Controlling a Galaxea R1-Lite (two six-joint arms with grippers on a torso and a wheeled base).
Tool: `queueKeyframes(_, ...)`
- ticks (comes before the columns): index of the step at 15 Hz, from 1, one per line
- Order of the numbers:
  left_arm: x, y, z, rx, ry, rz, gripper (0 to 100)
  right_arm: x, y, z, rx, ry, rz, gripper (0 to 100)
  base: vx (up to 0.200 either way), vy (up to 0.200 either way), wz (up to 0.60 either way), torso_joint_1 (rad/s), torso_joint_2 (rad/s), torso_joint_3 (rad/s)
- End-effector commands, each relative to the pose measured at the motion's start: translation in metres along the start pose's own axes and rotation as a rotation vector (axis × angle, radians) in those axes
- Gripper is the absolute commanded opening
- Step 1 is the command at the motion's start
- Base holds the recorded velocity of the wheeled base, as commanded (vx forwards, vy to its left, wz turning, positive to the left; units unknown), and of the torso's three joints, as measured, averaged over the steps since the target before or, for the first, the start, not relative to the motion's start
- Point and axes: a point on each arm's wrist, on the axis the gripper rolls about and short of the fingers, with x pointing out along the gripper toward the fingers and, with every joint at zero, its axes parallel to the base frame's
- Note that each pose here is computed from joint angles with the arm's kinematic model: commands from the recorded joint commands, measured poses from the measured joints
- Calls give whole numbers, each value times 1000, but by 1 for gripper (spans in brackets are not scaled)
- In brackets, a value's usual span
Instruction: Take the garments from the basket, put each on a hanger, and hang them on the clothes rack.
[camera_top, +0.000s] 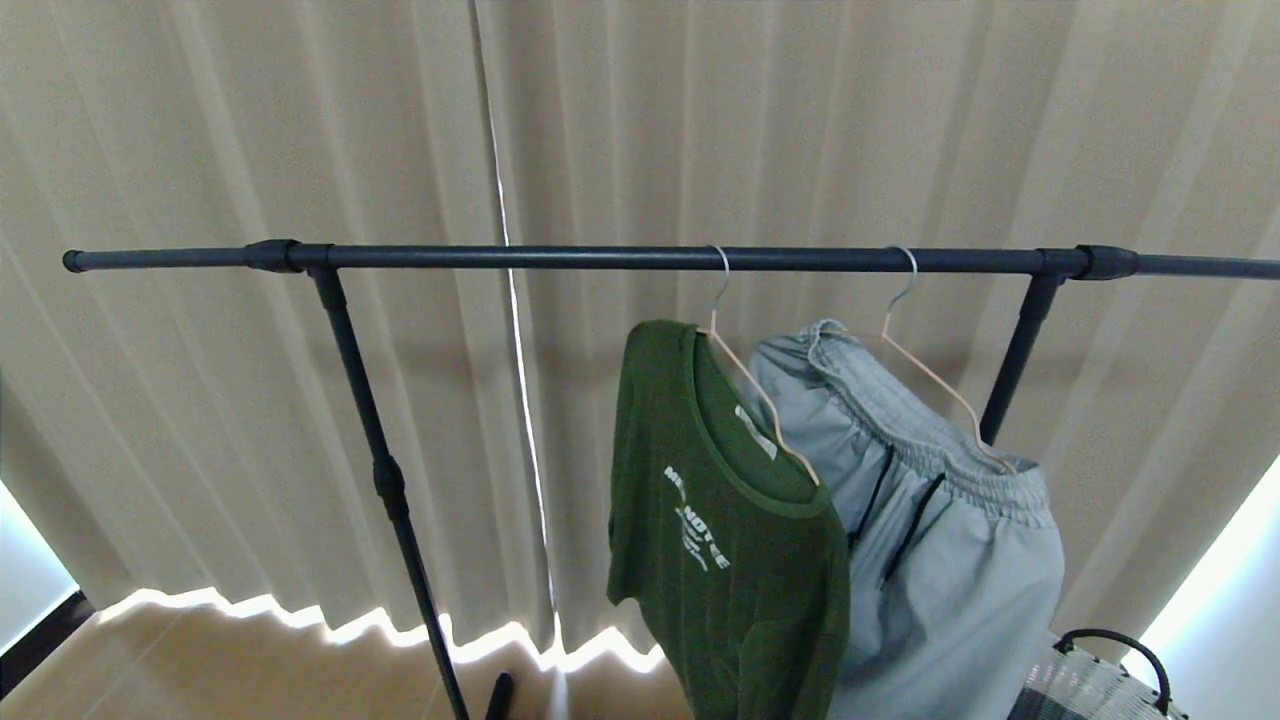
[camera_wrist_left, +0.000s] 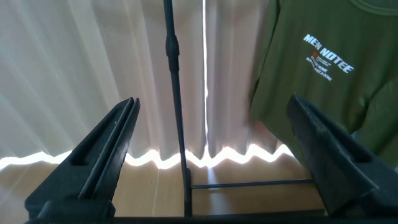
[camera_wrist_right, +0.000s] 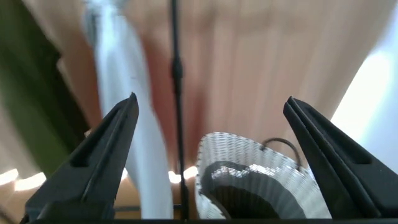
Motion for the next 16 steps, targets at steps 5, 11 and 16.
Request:
queueKeyframes(5, 0, 0, 0, -5, 0, 4, 100, 0, 0, 0, 1, -2, 7, 100, 0, 0, 0, 0, 0, 0)
queueKeyframes(11, 0, 0, 0, -5, 2, 4, 100, 0, 0, 0, 3, -2, 7, 100, 0, 0, 0, 0, 0, 0)
queueKeyframes(16, 0, 0, 0, -5, 0, 4, 100, 0, 0, 0, 3, -1, 10, 100, 0, 0, 0, 0, 0, 0)
